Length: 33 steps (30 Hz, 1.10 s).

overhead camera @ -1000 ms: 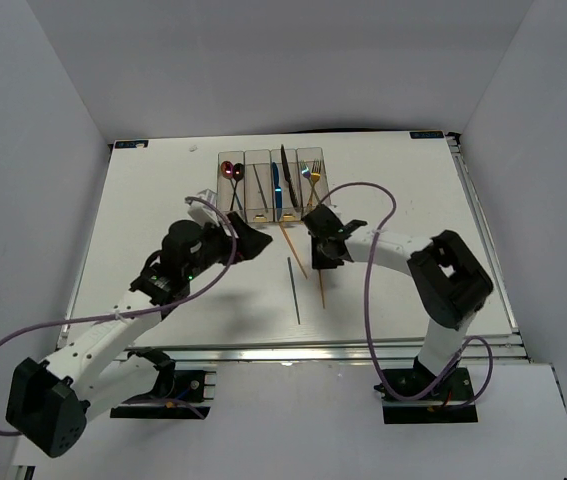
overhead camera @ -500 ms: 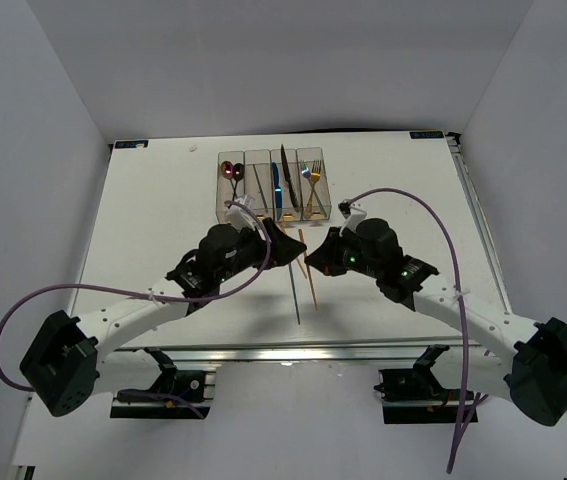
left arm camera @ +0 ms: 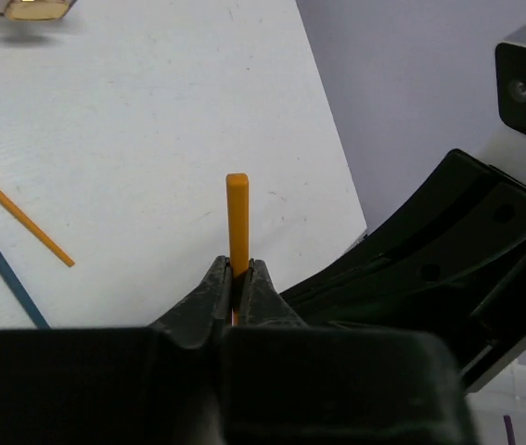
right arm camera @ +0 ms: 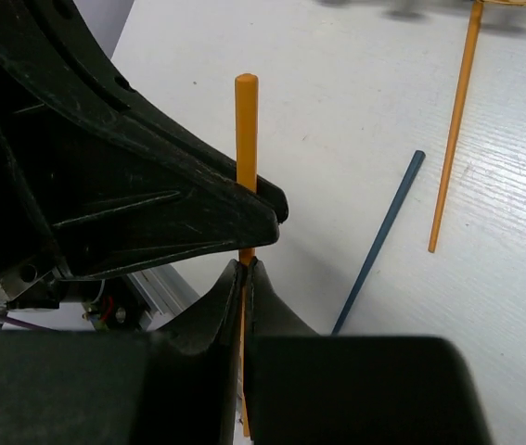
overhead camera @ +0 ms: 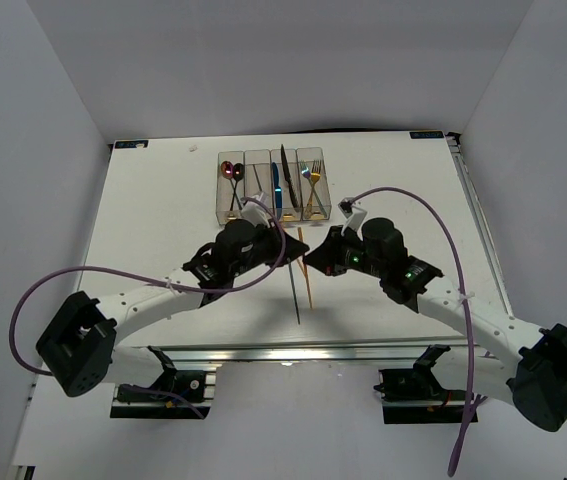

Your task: Sort the eating utensils into containers

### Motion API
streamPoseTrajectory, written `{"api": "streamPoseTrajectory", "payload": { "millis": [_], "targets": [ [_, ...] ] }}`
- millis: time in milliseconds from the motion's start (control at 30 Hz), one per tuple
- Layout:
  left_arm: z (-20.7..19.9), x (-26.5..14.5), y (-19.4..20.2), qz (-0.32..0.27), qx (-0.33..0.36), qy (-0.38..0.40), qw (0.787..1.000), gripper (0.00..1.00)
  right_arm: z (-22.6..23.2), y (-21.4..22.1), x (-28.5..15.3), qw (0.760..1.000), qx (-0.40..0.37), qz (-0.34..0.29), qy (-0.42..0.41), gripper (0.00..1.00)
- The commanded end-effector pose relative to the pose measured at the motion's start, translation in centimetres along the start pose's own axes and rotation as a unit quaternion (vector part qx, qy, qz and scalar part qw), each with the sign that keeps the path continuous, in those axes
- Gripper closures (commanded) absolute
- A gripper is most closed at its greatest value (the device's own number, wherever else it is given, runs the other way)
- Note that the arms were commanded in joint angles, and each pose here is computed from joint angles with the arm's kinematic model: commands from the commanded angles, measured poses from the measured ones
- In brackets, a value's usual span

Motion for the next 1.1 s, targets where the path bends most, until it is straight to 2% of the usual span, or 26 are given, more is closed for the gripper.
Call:
{"api": "streamPoseTrajectory", "payload": {
  "millis": [0, 33, 67, 100, 133, 167, 200, 233, 267, 333, 367, 400, 433, 467, 533, 567, 600, 700, 767, 833, 1000, 1033, 1067],
  "targets": [
    [-1.1, 0.3, -1.5, -0.019, 0.020, -0.003, 1.000, 1.00, 1.8, -2.5, -0.2, 0.999, -0.018, -0.037, -0.033, 1.00],
    [-1.9, 0.4, -2.3, -0.029, 0.025, -0.003, 0.999, 1.00, 1.6, -2.5, -0.2, 0.999, -0.016, -0.037, -0.026, 1.00],
    [-1.9, 0.5, -2.8, -0.035, 0.036, -0.012, 0.999, 1.00, 1.3, -2.7, -0.4, 0.999, -0.013, -0.041, -0.015, 0.79],
    [-0.9, 0.5, -3.1, -0.042, 0.044, -0.045, 0.997, 1.00, 0.5, -2.9, -0.5, 0.999, -0.007, -0.050, 0.013, 0.66],
    [-1.9, 0.5, -4.5, -0.059, 0.055, -0.050, 0.995, 1.00, 0.1, -3.1, -0.8, 0.998, -0.005, -0.055, 0.029, 0.51],
    [-1.4, 0.5, -5.9, -0.081, 0.075, -0.078, 0.991, 1.00, -0.7, -2.7, -1.3, 0.997, 0.002, -0.048, 0.056, 0.29],
    [0.1, 0.6, -6.0, -0.070, 0.083, -0.117, 0.987, 1.00, -1.9, -3.3, -1.7, 0.993, 0.008, -0.062, 0.096, 0.21],
    [1.1, 0.6, -7.9, -0.085, 0.083, -0.141, 0.983, 1.00, -2.8, -3.1, -2.1, 0.990, 0.013, -0.059, 0.124, 0.18],
    [0.5, 0.6, -10.0, -0.102, 0.088, -0.146, 0.980, 1.00, -3.9, -2.7, -2.7, 0.986, 0.018, -0.054, 0.158, 0.11],
    [3.6, 1.2, -13.0, -0.110, 0.092, -0.200, 0.969, 1.00, -4.8, -2.6, -3.3, 0.982, 0.022, -0.052, 0.183, 0.11],
    [2.5, 1.5, -16.0, -0.130, 0.117, -0.206, 0.963, 1.00, -5.1, -2.4, -3.7, 0.980, 0.019, -0.049, 0.192, 0.11],
    [4.4, 1.2, -17.8, -0.134, 0.125, -0.252, 0.950, 1.00, -5.2, -2.2, -3.8, 0.980, 0.017, -0.046, 0.194, 0.11],
    [7.0, 3.0, -18.2, -0.111, 0.135, -0.286, 0.942, 1.00, -5.3, -2.1, -3.9, 0.980, 0.015, -0.044, 0.196, 0.11],
    [5.2, 3.7, -21.3, -0.129, 0.159, -0.279, 0.938, 1.00, -5.3, -1.9, -4.0, 0.980, 0.012, -0.040, 0.196, 0.11],
    [6.7, 4.6, -23.8, -0.128, 0.169, -0.305, 0.929, 1.00, -5.7, -1.4, -4.2, 0.979, 0.008, -0.031, 0.202, 0.10],
    [9.0, 6.2, -24.2, -0.113, 0.178, -0.325, 0.922, 1.00, -5.8, -1.2, -4.3, 0.979, 0.006, -0.029, 0.203, 0.11],
    [7.5, 6.7, -26.3, -0.129, 0.186, -0.315, 0.922, 1.00, -5.9, -0.9, -4.4, 0.978, 0.006, -0.024, 0.206, 0.11],
    [9.6, 9.1, -29.1, -0.134, 0.194, -0.325, 0.916, 1.00, -6.1, -0.2, -4.5, 0.979, 0.006, -0.019, 0.205, 0.11],
    [11.6, 11.2, -28.8, -0.112, 0.193, -0.316, 0.922, 1.00, -6.1, 0.8, -4.3, 0.981, 0.010, -0.010, 0.193, 0.11],
    [12.3, 11.8, -29.8, -0.123, 0.193, -0.319, 0.920, 1.00, -6.2, 1.4, -4.2, 0.982, 0.012, -0.005, 0.190, 0.11],
    [14.3, 12.8, -29.5, -0.123, 0.181, -0.312, 0.925, 0.85, -7.0, 2.9, -4.1, 0.980, 0.005, 0.012, 0.197, 0.10],
    [14.7, 12.9, -29.0, -0.118, 0.176, -0.314, 0.926, 0.79, -7.0, 3.0, -4.0, 0.981, -0.001, 0.017, 0.195, 0.11],
    [14.6, 12.9, -29.0, -0.119, 0.173, -0.310, 0.927, 0.62, -7.1, 3.3, -3.8, 0.981, -0.005, 0.025, 0.193, 0.11]
  ]
}}
Point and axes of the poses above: each gripper's point midway between its finger pads, its own x axis out along the fingers, its own z axis along the line the jaws close on, y = z × x, the point moved 2 cm from there along -x, back along the fingers, and after that the axes turned 9 degrees about -x, right-handed, at the moved point
